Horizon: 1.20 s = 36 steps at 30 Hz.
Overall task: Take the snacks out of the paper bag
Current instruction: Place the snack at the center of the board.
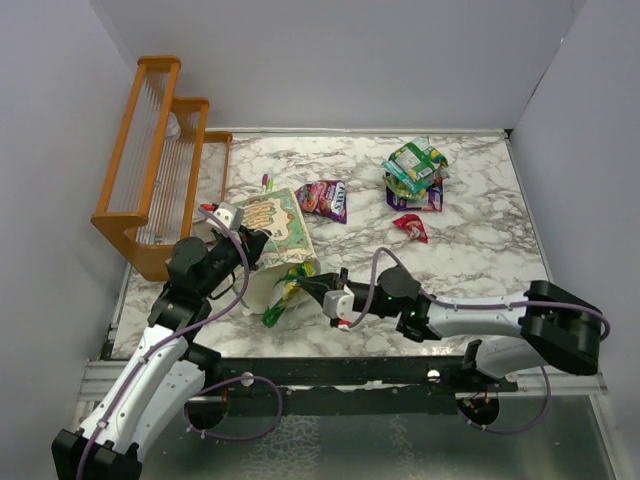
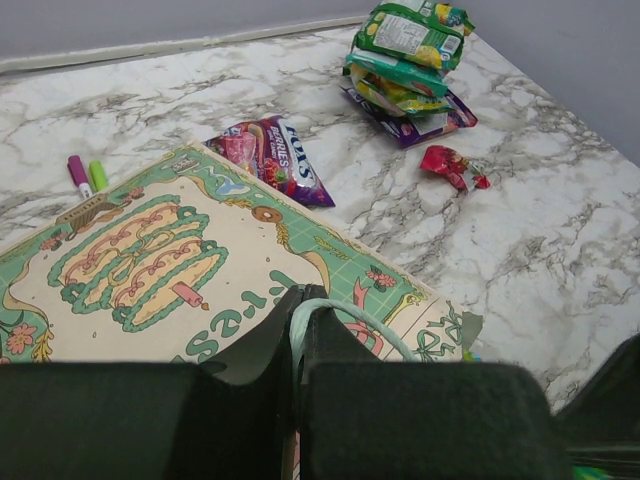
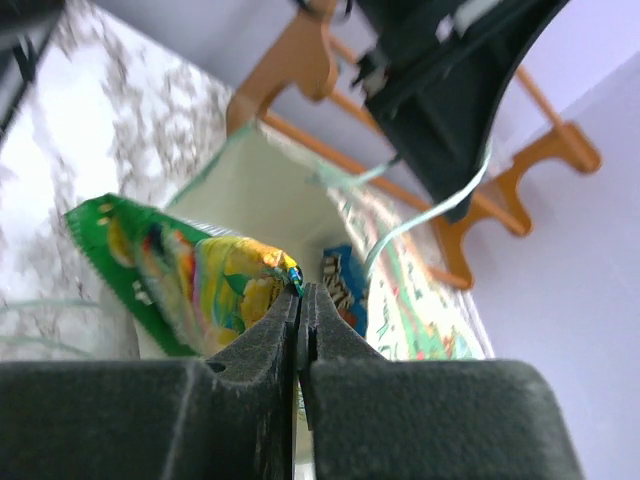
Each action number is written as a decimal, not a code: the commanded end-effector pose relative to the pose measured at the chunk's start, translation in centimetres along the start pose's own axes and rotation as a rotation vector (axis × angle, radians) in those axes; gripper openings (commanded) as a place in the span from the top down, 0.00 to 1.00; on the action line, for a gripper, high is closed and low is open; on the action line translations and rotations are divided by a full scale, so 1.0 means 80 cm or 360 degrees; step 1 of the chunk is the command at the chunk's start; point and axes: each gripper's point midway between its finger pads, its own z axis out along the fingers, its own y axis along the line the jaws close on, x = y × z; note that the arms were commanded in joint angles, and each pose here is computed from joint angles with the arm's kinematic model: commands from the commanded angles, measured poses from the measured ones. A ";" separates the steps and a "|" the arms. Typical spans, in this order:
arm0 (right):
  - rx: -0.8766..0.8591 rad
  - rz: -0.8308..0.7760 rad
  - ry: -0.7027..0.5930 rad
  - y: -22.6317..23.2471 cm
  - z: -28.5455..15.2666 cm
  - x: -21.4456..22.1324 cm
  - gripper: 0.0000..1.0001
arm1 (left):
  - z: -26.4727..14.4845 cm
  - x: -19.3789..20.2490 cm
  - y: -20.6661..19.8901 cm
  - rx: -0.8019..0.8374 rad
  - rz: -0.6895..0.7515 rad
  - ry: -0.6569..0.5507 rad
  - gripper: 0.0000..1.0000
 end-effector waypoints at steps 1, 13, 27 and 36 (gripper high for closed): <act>-0.0053 -0.0031 -0.0388 -0.014 -0.017 -0.089 0.99 | -0.002 -0.031 -0.004 0.0003 0.0014 -0.0104 1.00; 0.0432 -0.0155 -0.0509 -0.134 -0.096 -0.189 0.99 | 0.000 -0.029 -0.001 -0.0016 0.0012 -0.0089 1.00; 0.1673 0.0128 0.0230 -0.281 -0.202 -0.098 0.99 | 0.001 -0.028 -0.002 -0.0008 0.0005 -0.0082 1.00; 0.1779 0.0737 0.0564 -0.297 -0.222 0.056 0.99 | 0.002 -0.026 -0.002 -0.0001 -0.0001 -0.0075 1.00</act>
